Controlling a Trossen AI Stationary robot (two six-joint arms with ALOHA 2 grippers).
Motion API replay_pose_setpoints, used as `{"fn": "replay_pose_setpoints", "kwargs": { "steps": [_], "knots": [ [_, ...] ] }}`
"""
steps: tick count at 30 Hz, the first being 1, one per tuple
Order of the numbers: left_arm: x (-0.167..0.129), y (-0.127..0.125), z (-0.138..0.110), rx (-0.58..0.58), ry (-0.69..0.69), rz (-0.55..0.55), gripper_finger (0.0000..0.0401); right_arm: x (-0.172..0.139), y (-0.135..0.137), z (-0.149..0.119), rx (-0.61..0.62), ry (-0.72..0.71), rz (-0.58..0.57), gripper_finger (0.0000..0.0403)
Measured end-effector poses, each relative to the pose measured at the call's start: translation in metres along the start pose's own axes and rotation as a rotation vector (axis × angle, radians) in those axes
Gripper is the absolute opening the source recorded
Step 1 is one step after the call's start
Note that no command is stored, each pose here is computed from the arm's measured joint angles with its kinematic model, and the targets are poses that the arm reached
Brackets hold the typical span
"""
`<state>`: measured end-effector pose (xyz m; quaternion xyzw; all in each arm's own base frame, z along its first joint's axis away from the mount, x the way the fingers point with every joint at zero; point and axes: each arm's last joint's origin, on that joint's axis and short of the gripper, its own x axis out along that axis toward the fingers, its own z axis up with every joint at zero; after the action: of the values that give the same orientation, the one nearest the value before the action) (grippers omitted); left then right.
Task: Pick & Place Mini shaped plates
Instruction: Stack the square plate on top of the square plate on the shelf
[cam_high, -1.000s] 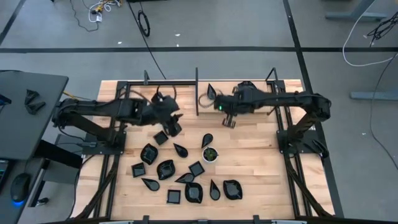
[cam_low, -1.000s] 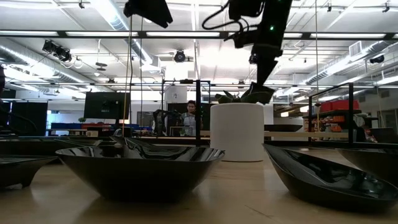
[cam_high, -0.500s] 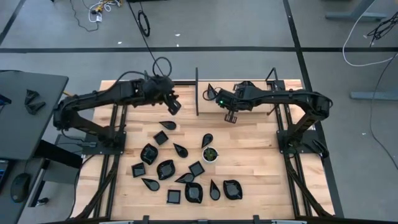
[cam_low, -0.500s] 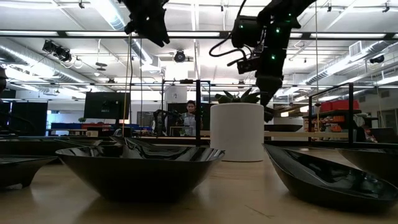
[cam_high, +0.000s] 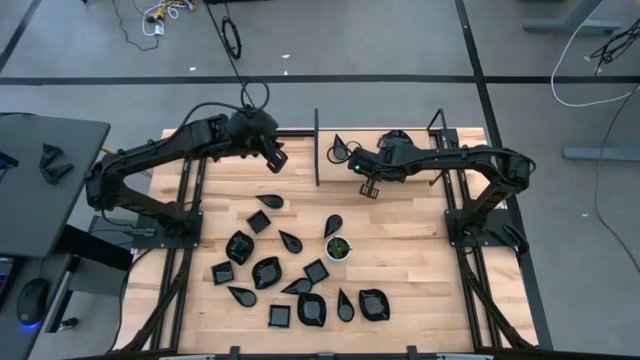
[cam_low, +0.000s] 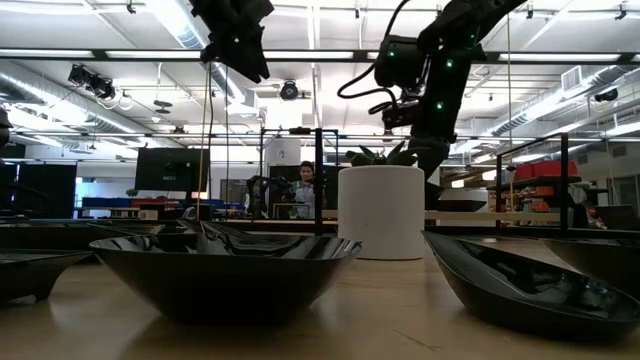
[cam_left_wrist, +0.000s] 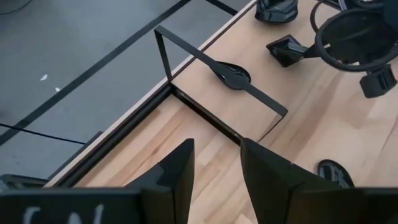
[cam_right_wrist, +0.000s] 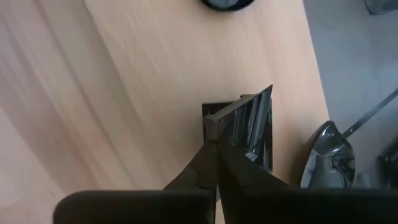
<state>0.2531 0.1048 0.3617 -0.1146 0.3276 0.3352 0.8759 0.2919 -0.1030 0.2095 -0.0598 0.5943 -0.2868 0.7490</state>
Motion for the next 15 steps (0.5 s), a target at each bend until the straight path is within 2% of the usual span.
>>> {"fn": "replay_pose_setpoints", "kwargs": {
  "steps": [15],
  "knots": [
    [0.0000,0.0000,0.0000,0.031,0.000,0.000,0.0135,0.0003,-0.0015,-0.0027,0.071,0.026,-0.031,0.0009]
  ]
}}
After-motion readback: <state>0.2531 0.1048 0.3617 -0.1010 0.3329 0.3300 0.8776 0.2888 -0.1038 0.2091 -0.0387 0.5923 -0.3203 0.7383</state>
